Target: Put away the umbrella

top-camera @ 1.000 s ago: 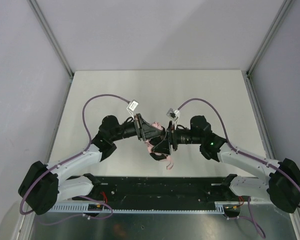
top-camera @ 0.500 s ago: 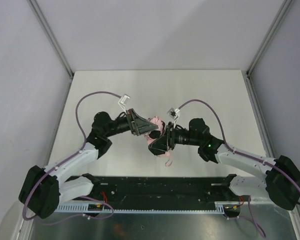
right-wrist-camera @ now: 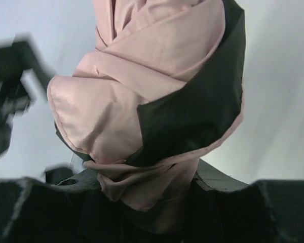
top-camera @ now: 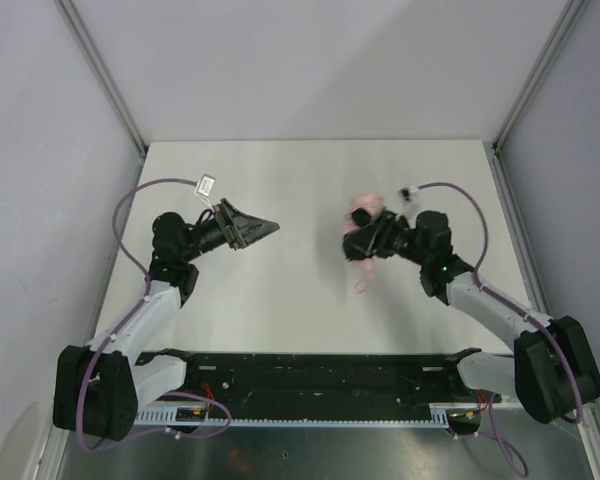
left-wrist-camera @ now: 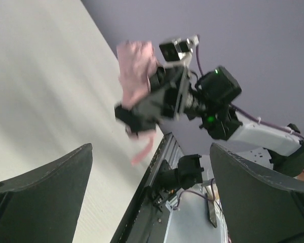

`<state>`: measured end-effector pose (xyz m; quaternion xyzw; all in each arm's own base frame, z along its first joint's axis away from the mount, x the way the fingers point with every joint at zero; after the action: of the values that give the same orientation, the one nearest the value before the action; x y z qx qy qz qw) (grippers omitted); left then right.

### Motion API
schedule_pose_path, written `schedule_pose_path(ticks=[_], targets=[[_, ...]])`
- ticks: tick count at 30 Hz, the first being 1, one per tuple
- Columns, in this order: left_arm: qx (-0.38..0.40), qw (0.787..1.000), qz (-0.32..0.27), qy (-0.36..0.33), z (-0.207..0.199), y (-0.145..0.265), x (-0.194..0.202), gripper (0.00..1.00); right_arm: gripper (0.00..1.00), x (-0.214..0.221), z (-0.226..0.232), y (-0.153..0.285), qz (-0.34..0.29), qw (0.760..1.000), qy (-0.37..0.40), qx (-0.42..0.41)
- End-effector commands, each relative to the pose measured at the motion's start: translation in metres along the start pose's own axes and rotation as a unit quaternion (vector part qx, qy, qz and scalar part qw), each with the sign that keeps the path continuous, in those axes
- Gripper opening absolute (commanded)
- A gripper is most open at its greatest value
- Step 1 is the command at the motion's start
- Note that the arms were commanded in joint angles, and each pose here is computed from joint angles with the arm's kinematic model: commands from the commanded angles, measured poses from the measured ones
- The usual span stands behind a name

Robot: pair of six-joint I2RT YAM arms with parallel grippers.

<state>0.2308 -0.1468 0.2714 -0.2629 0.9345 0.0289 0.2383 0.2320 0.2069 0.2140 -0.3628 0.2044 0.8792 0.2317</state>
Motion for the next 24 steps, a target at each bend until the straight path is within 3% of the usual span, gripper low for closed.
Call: schedule_pose_path(ticks=[1, 5, 9, 12, 16, 24], targets=[[0.015, 0.999, 0.034, -0.025, -0.003, -0.002, -0.003, 0.99, 0.24, -0.049, -0.073, 0.016, -0.094, 0.984, -0.071, 0.133], [0.018, 0.998, 0.057, -0.033, 0.002, -0.009, -0.003, 0.99, 0.24, -0.085, -0.140, 0.034, -0.155, 0.957, -0.108, 0.221], [0.017, 0.996, 0.079, -0.032, 0.013, -0.015, 0.001, 0.99, 0.24, -0.108, -0.182, 0.031, -0.156, 0.952, -0.102, 0.241], [0.010, 0.996, 0.080, -0.037, 0.021, -0.017, 0.001, 0.99, 0.24, -0.118, -0.194, 0.007, -0.124, 0.967, -0.079, 0.207], [0.005, 0.996, 0.082, -0.036, 0.028, -0.019, 0.000, 0.99, 0.25, -0.117, -0.187, -0.058, -0.070, 0.988, -0.051, 0.127], [0.002, 0.996, 0.074, -0.047, 0.029, -0.010, -0.003, 0.99, 0.25, -0.051, -0.134, -0.168, 0.040, 0.996, -0.062, -0.056]])
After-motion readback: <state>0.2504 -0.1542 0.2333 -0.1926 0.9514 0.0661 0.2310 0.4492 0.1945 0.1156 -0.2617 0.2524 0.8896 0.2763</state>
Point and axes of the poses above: each gripper's point midway between its finger pads, its own y axis back along the fingers, its own z axis along the line the jaws close on, x = y × z, the point moved 7 cm from there along y, back along the fingers, and after that the axes turned 9 degrees about y, right-handed, at the moved point
